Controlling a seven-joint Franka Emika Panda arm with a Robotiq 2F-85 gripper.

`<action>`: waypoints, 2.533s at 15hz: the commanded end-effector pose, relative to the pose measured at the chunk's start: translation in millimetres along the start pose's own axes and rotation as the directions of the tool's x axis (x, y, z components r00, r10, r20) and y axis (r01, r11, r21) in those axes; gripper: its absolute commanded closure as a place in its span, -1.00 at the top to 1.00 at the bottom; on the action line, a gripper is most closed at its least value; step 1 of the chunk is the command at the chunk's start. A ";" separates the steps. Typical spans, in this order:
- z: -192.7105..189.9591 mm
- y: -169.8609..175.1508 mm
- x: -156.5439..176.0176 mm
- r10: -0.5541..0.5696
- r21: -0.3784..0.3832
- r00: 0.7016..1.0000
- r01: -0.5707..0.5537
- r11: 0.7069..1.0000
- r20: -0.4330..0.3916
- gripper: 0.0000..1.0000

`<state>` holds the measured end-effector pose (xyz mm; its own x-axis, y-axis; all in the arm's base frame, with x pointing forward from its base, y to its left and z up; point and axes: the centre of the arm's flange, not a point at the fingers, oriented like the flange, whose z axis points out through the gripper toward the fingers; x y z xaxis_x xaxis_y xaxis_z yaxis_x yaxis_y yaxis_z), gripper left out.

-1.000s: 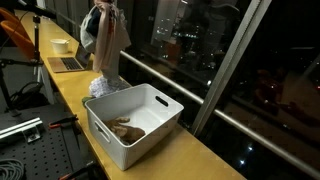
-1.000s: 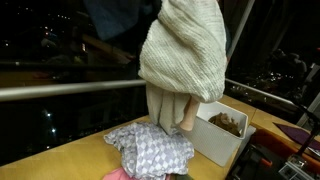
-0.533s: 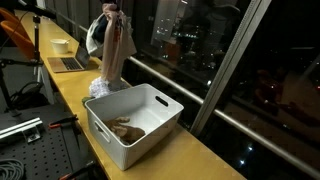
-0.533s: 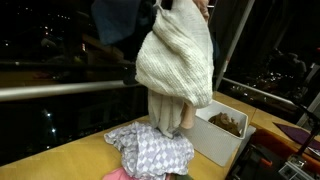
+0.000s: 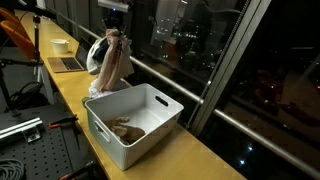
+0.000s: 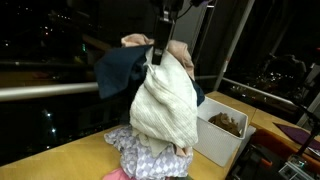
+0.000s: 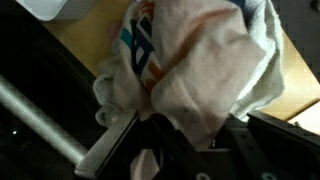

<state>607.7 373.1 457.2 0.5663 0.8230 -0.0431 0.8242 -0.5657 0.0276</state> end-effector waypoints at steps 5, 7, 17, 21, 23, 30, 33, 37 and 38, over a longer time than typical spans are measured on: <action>151.9 -63.2 -0.2 -0.057 -0.027 0.998 0.058 0.998 0.017 -0.87; 171.4 -60.1 -8.9 -0.062 -0.077 0.998 0.061 0.995 -0.018 -0.87; 176.4 -28.0 -93.1 0.053 -0.005 0.994 -0.054 0.999 -0.093 0.58; 134.9 -61.3 -118.6 0.071 -0.020 0.991 -0.074 0.997 -0.117 1.00; 119.4 -68.3 -139.9 0.080 -0.057 0.990 -0.087 0.995 -0.118 1.00; 106.2 4.7 -263.2 0.201 -0.161 0.975 -0.214 0.963 -0.094 1.00; 118.6 59.5 -309.6 0.273 -0.143 0.959 -0.282 0.949 -0.080 1.00; 138.3 129.0 -349.3 0.335 -0.095 0.939 -0.341 0.935 -0.075 1.00; 142.9 143.3 -355.0 0.345 -0.086 0.936 -0.351 0.932 -0.074 1.00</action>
<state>493.3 23.5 344.5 0.8072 0.5897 0.0272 0.5793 -0.8001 0.1557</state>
